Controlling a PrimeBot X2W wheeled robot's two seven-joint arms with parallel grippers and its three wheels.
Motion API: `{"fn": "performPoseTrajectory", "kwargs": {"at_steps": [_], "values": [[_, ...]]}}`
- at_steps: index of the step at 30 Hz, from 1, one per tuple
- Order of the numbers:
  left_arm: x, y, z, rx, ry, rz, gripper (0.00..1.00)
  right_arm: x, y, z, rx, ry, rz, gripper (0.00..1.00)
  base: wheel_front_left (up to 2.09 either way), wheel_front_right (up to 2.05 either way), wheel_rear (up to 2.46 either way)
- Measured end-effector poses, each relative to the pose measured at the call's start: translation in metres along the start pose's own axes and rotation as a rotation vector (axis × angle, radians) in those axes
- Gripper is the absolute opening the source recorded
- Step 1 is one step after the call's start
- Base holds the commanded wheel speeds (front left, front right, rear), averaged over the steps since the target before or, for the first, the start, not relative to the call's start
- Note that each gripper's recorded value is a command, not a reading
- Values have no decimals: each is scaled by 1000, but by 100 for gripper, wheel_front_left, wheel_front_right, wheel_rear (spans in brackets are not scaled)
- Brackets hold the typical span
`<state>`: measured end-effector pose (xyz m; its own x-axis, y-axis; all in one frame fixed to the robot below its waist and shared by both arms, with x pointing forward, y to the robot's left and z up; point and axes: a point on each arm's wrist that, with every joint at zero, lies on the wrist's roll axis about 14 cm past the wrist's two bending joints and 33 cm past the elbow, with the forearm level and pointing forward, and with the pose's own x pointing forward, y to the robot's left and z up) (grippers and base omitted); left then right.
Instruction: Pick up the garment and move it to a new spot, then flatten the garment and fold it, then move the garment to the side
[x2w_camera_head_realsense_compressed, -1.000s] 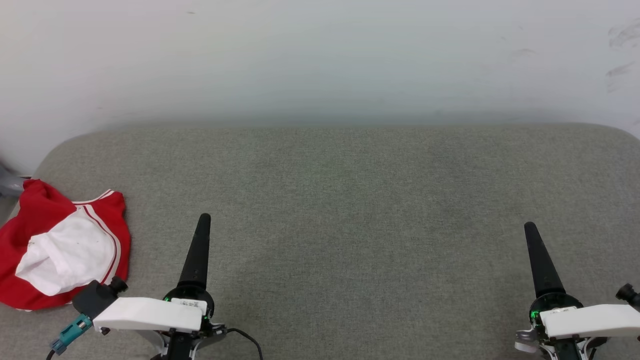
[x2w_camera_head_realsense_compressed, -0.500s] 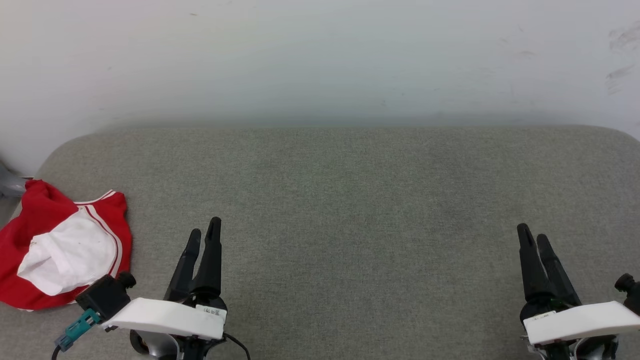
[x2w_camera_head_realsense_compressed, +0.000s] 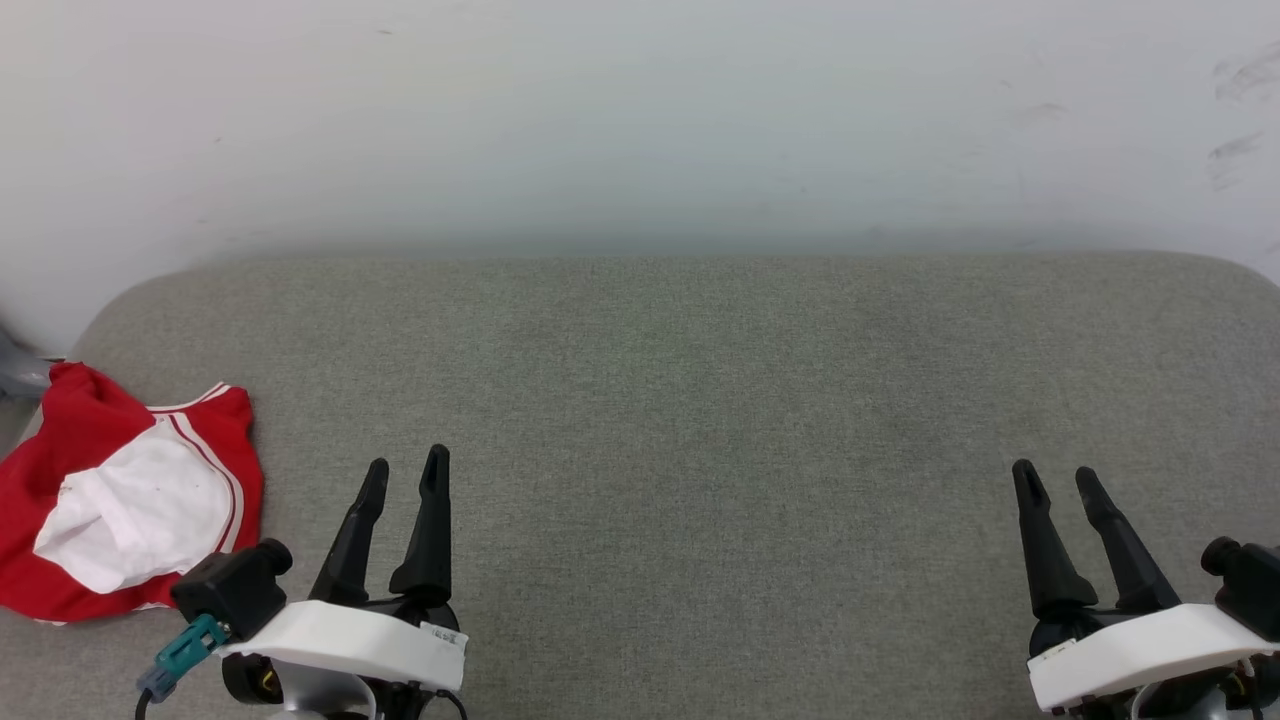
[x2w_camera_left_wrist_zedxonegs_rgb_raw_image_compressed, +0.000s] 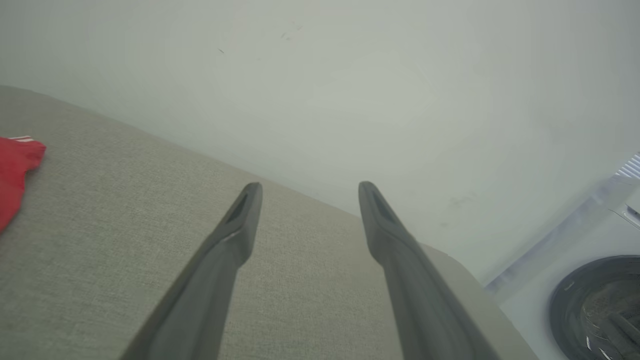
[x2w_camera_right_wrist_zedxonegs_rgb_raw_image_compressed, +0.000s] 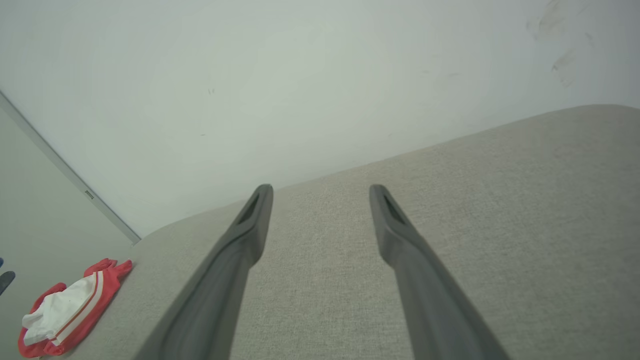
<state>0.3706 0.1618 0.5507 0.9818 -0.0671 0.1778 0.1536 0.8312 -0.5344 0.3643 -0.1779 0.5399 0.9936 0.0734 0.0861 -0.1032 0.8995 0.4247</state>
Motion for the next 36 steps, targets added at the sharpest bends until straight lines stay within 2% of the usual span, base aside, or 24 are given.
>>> {"fn": "performPoseTrajectory", "kwargs": {"at_steps": [18,36], "values": [[-4,-2,-7,276,20,-37,100,-4,3,4,-248,12,8,100,0,0,0],[-7,-2,-11,451,23,-55,100,-11,0,5,-384,24,-7,100,0,0,0]]}}
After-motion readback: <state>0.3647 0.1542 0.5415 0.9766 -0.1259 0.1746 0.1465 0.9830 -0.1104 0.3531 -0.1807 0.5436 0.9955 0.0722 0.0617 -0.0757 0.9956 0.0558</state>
